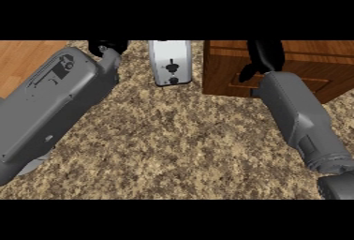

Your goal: Pick up the can, place it into the drawer and close the drawer

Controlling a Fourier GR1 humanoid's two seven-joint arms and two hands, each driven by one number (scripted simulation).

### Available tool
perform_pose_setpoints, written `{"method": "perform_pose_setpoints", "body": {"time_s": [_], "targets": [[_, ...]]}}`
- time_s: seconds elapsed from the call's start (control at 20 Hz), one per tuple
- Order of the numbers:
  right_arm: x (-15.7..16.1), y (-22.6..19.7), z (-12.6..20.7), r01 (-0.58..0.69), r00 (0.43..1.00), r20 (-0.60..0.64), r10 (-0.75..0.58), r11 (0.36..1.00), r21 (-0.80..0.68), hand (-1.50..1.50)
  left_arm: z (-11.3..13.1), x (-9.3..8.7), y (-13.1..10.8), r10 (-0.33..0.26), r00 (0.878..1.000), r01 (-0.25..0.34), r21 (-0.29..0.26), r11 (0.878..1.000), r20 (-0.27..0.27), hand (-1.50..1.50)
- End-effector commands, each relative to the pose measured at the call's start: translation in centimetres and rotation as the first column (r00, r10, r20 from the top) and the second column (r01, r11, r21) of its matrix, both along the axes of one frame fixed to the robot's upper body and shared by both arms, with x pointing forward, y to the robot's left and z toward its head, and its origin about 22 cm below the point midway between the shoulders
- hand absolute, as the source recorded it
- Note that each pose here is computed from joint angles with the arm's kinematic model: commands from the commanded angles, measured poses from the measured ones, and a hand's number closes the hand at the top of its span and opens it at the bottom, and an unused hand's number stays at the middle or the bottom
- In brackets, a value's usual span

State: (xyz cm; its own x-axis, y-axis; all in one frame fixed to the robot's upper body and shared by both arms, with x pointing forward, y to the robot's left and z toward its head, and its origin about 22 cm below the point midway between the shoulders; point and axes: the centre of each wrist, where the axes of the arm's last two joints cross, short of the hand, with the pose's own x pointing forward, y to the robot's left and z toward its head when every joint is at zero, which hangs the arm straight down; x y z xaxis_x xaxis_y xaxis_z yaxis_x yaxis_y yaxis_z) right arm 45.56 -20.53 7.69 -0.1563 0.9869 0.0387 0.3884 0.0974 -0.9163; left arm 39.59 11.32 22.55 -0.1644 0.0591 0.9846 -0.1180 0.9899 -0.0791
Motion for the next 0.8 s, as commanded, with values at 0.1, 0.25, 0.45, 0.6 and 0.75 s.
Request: {"method": "perform_pose_setpoints", "body": {"time_s": [0.1, 0.25, 0.45, 0.6, 0.75], "targets": [[1.4, 0.3, 4.0, 0.041, 0.998, 0.053, -0.042, 0.999, 0.01, -1.5, 0.1, -0.5, -0.3, -0.018, 1.0, 0.018, -0.009, 1.0, -0.023, -1.5], [2.2, 0.2, 7.0, 0.023, 0.999, 0.042, -0.023, 1.0, 0.01, -1.5, 0.7, -1.0, -0.3, -0.037, 0.999, 0.037, -0.003, 0.999, -0.015, -1.5], [1.9, 1.7, 5.2, -0.114, 0.992, -0.031, 0.122, 0.973, 0.202, -1.5, 0.2, -1.0, 0.9, -0.019, 1.0, 0.019, 0.005, 1.0, 0.0, -1.5], [1.6, 2.2, 4.0, -0.105, 0.988, -0.062, 0.144, 0.9, 0.423, -1.5, 0.3, -1.3, 0.8, -0.037, 0.999, 0.037, -0.004, 0.999, -0.024, -1.5], [1.8, 2.9, 4.8, -0.132, 0.98, -0.046, 0.195, 0.802, 0.583, -1.5, 0.1, -1.4, 1.4, -0.023, 1.0, 0.023, 0.003, 1.0, -0.019, -1.5]]}}
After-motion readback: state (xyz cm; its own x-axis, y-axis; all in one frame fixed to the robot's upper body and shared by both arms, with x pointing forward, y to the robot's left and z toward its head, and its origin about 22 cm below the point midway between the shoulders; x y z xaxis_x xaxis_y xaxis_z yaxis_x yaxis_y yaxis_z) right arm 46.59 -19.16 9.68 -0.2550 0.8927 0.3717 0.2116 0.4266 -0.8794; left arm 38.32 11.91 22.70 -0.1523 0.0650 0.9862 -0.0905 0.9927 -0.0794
